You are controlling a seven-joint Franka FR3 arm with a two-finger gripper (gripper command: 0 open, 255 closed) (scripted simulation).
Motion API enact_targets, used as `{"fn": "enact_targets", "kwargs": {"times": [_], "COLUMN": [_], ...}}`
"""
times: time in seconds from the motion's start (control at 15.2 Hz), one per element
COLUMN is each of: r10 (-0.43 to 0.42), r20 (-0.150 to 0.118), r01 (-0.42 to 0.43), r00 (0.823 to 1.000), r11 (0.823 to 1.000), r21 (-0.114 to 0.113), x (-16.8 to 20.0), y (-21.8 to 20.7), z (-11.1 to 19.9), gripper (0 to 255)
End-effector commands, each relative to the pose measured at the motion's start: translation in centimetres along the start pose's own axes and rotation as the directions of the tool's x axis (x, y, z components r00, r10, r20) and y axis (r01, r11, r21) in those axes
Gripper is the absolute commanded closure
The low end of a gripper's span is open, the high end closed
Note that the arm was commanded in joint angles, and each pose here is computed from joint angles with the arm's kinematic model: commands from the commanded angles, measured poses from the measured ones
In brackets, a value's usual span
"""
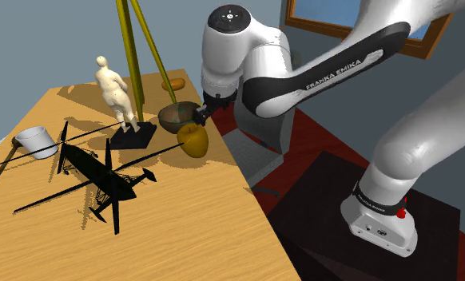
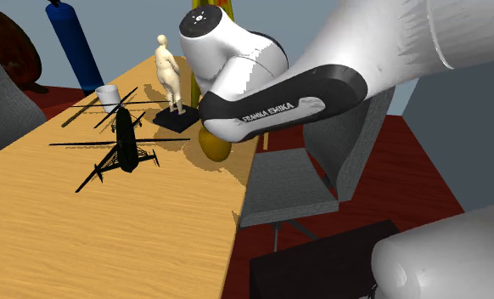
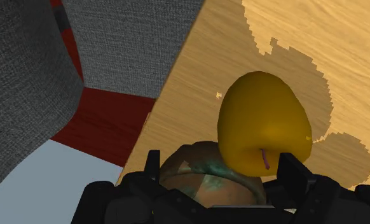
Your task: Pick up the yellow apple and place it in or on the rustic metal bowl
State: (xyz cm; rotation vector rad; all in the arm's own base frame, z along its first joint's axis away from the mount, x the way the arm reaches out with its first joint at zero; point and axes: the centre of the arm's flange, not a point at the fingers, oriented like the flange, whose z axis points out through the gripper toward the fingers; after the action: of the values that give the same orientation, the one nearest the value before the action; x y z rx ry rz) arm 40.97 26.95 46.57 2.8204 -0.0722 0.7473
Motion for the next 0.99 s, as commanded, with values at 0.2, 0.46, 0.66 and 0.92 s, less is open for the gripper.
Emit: {"fn": "enact_targets", "kwargs": {"times": [0.2,0.46,0.66,0.92], "r10": [0.021,0.026,0.026,0.026], "r20": [-0.113,-0.142,-0.142,-0.142], "r01": [-0.023,-0.029,-0.029,-0.029], "r00": [0.993,0.99,0.99,0.99], "r11": [1.0,0.999,0.999,0.999], "r21": [-0.015,-0.02,-0.02,-0.02], "x": [1.6,2.2,2.4,2.6], "y": [-5.8,-7.3,-7.3,-7.3], "z": [2.3,3.9,5.5,6.8], "gripper": [0,0,0,0]}}
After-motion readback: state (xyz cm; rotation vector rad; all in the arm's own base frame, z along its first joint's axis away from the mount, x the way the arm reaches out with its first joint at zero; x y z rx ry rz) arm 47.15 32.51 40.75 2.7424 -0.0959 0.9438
